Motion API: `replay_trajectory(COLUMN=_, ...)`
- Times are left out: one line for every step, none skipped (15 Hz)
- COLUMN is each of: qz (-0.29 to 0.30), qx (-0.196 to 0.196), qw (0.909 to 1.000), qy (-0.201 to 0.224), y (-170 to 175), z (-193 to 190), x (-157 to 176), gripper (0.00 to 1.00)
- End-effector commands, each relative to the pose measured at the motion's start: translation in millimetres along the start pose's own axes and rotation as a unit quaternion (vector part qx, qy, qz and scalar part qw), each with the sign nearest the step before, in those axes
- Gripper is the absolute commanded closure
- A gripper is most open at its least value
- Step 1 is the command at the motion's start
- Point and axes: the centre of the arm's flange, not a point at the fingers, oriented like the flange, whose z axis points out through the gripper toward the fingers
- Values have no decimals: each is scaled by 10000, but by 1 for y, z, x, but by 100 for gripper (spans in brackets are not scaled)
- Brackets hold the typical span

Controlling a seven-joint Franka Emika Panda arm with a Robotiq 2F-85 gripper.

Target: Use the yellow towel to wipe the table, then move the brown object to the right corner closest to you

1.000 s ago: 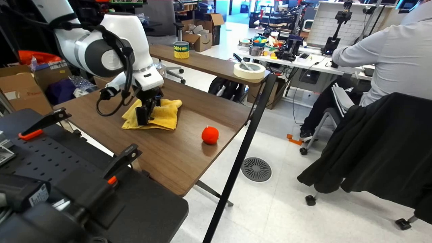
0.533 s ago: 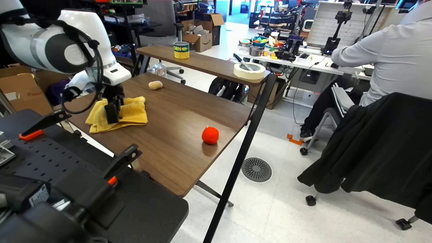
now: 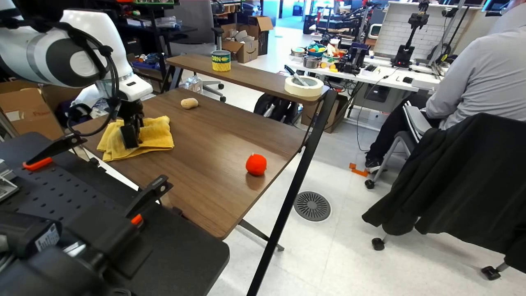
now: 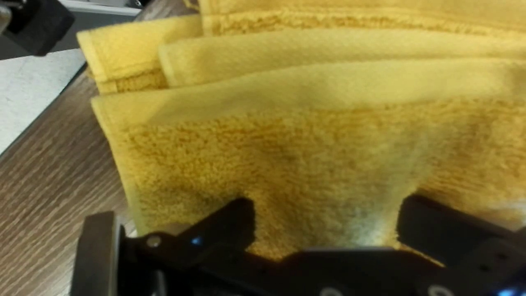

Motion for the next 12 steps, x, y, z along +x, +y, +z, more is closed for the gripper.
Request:
replay_trajectory(qz=47, qx=142, qw=9999, qy=57, y=1, z=-2, x=3, gripper=0)
replay_trajectory(qz=67, qx=330, qw=9994, qy=72, y=-1, z=-10, x=5, gripper=0)
replay_trajectory(qz=106, qx=547, qw=9983, qy=162, y=-5, z=-21, x=6, gripper=0)
replay_trajectory(qz=143, qx=773, qw=9965, qy=266, y=-9, z=-31, x=6, gripper=0)
replay_trajectory(qz=130, qx=1011, qw=9942, qy=334, y=-13, z=-47, x=6, gripper=0)
replay_trajectory(qz=138, qx=1216, qw=9917, qy=387, y=-17, z=-61, x=6, gripper=0)
replay_trajectory(qz=155, qx=1381, qw=9896, qy=381, y=-24, z=-75, x=6, gripper=0)
replay_trajectory(qz=218, qx=1587, qw=9860, qy=456, y=-31, z=-85, x=6, gripper=0)
replay_trajectory(qz=398, qx=1850, qw=9799, qy=630, y=-41, z=-95, x=9, gripper=0)
replay_trajectory(qz=553, qx=2069, qw=9736, qy=789, y=-52, z=-101, x=15, gripper=0)
replay_trajectory(qz=730, qx=2198, qw=9675, qy=1020, y=-64, z=-105, x=22, gripper=0)
replay_trajectory(qz=858, qx=2321, qw=9618, qy=1174, y=-73, z=-108, x=29, gripper=0)
